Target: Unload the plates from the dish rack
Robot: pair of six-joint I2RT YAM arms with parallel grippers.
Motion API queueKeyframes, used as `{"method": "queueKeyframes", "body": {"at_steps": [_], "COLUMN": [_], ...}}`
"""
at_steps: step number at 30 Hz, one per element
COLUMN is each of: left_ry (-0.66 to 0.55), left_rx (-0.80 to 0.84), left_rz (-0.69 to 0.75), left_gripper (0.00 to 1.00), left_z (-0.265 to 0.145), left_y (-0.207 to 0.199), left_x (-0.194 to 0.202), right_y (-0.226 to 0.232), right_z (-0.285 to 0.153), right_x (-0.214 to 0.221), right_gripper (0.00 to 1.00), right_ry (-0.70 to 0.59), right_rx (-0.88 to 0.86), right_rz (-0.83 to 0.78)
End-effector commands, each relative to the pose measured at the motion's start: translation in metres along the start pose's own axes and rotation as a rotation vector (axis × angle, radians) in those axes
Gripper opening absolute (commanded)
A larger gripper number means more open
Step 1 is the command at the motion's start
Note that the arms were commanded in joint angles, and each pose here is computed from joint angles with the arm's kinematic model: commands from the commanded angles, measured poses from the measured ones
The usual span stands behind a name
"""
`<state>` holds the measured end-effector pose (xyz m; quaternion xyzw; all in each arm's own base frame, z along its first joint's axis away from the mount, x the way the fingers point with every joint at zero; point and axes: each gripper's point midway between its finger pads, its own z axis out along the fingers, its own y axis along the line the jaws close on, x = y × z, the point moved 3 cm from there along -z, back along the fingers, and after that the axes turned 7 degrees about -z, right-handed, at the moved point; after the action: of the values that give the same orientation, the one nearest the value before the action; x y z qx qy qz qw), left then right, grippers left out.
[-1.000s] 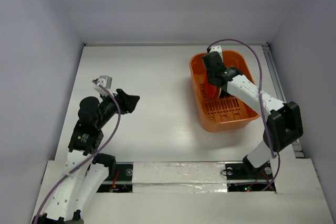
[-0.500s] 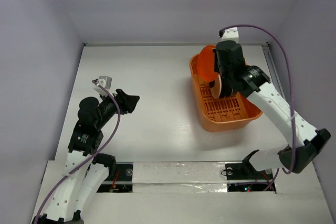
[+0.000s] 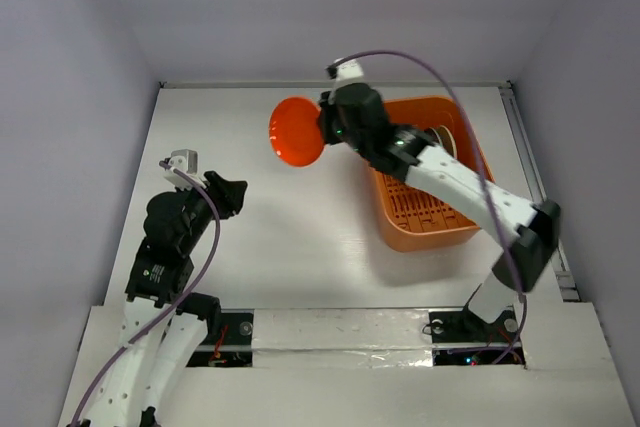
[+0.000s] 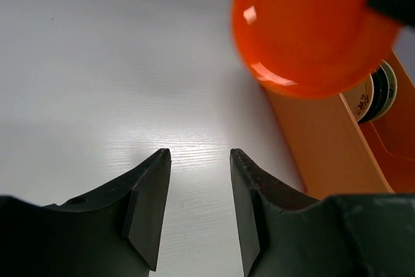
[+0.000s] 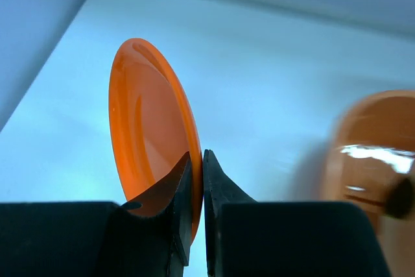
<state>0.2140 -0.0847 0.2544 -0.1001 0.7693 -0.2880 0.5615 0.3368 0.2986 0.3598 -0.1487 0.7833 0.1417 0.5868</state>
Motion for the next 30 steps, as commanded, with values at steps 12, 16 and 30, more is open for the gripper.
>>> {"method": "queueKeyframes", "body": {"at_steps": [12,16,30], "left_ry": [-0.061,-0.062,-0.051], "left_rx": [0.005,0.013,0.008], "left_rz": [-0.003,-0.002,-0.004], "left_gripper": [0.39,0.39,0.40], "left_z": [-0.004,-0.005,-0.003], "left_y": [-0.006,-0.008,-0.006], "left_x": [-0.014,-0.014,-0.012], "right_y": [0.121,0.115,0.095], "right_z": [0.138,0.151,0.139], "right_x": [0.133,0.180,0.218], "right_gripper": [0.00,0.04,0.37], "right_ry": [0.245,0.324,0.395], "right_rx": [-0.240,-0.189,-0.115], "right_rz": [0.154,0.143,0.116]}}
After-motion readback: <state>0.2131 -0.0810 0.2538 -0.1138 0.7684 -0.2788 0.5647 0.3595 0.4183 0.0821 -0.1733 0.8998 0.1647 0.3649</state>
